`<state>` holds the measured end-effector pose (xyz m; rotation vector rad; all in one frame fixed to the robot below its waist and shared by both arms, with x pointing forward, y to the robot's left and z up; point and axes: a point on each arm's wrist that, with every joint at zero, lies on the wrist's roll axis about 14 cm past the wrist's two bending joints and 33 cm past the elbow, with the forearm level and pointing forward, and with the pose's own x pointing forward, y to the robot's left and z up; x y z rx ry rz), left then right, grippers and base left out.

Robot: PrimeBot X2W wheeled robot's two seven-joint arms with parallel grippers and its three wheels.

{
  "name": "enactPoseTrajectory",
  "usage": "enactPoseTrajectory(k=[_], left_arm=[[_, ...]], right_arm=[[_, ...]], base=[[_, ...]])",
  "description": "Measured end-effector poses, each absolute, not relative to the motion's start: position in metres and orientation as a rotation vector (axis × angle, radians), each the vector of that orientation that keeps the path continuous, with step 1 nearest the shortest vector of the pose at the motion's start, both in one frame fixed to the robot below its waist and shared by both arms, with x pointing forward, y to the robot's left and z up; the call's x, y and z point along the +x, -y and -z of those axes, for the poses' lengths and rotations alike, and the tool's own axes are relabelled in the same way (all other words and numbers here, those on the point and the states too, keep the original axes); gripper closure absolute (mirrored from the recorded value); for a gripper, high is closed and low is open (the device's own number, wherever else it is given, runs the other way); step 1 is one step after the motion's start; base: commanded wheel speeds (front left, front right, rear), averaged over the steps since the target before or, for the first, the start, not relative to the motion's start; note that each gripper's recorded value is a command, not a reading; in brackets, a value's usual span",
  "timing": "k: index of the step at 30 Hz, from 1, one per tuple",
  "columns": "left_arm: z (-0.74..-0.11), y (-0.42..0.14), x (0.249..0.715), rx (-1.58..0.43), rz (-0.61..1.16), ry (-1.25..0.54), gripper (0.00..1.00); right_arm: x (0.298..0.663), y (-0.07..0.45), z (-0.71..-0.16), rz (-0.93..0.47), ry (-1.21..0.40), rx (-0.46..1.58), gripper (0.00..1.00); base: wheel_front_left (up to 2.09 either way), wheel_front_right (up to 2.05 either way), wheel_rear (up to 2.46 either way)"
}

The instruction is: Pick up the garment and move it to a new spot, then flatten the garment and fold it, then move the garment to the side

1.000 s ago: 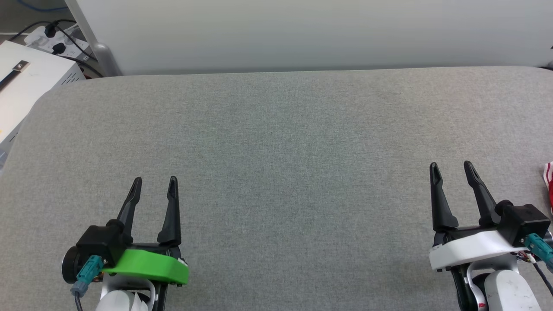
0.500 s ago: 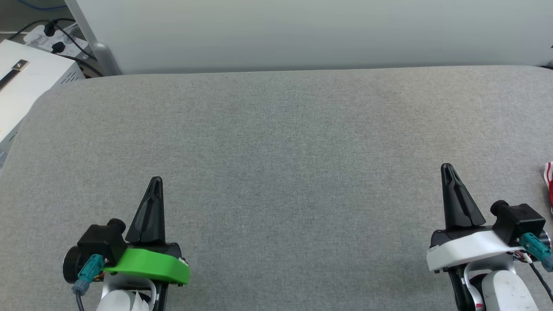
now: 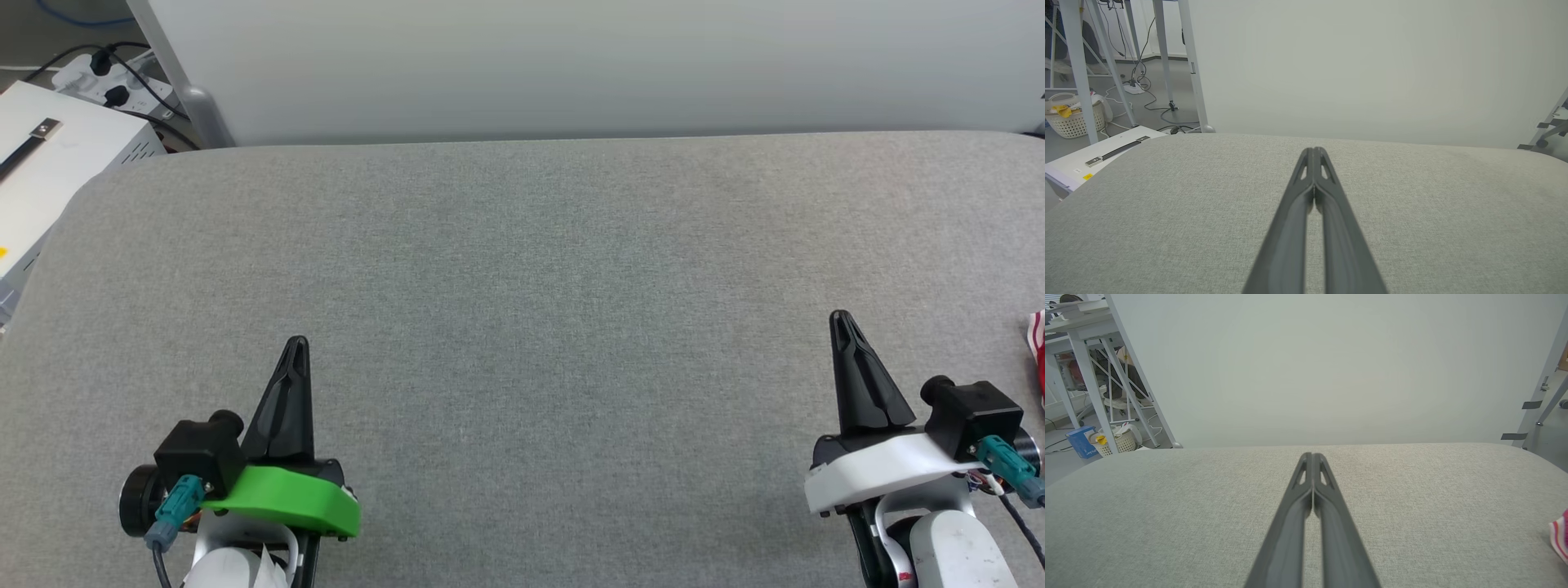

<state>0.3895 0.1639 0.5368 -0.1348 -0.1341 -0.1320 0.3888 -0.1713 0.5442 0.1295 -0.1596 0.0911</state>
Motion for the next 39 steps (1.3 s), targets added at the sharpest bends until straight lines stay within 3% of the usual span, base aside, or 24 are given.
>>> enactPoseTrajectory(k=[39], left_arm=[[-0.5410,-0.1669,0.3855,-0.066,0.097,0.102,1.00]], right_arm=[[0.3837,0.1653,-0.5439,-0.113,0.112,0.067,1.00]], base=[[0.00,0.00,0.00]])
